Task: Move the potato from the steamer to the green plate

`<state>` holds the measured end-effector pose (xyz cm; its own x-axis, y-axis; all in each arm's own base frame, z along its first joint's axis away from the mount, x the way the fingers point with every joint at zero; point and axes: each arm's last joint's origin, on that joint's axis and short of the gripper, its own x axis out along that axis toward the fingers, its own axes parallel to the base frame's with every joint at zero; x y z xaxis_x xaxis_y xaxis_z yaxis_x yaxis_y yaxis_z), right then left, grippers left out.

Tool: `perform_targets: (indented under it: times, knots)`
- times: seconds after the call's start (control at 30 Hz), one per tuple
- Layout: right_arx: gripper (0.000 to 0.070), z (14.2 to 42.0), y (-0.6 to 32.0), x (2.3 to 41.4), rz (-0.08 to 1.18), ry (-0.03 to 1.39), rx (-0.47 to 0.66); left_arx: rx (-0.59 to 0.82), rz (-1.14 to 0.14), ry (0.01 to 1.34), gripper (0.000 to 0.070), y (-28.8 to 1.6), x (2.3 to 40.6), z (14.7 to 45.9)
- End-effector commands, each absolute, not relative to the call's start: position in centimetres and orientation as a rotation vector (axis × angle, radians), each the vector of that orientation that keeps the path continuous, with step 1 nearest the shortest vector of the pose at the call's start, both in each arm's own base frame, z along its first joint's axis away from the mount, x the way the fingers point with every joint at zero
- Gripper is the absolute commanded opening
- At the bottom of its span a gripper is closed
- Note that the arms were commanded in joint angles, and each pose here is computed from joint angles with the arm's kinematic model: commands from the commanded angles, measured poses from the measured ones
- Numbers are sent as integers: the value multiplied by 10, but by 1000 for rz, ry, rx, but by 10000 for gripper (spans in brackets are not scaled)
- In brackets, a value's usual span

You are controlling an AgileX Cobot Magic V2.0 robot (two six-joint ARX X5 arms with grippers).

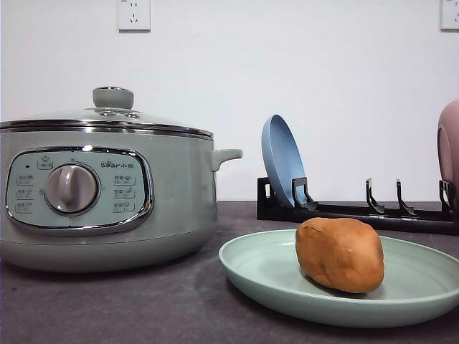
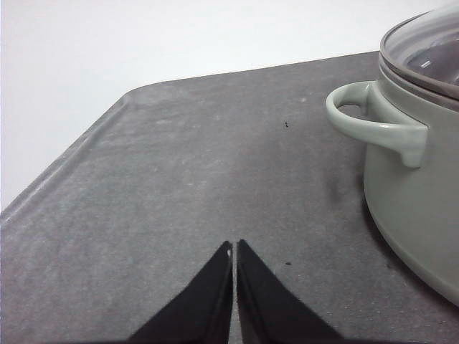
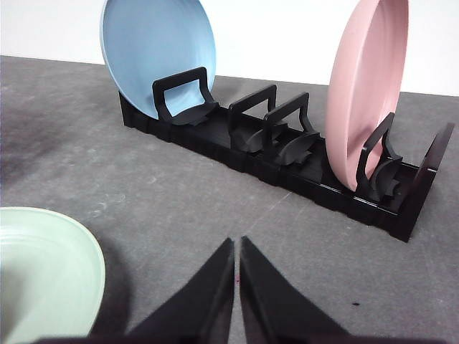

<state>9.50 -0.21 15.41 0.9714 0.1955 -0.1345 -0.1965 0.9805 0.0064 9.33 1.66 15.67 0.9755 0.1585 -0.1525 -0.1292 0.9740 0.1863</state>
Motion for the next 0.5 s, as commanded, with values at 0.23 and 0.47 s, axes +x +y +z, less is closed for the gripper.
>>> perform_targets:
  times: [0.23, 0.47]
  knots:
    - [0, 153, -2, 95, 196, 142, 5, 171, 148, 193, 0, 17, 94, 149]
    - [0, 152, -2, 95, 197, 143, 5, 171, 148, 193, 0, 17, 94, 149]
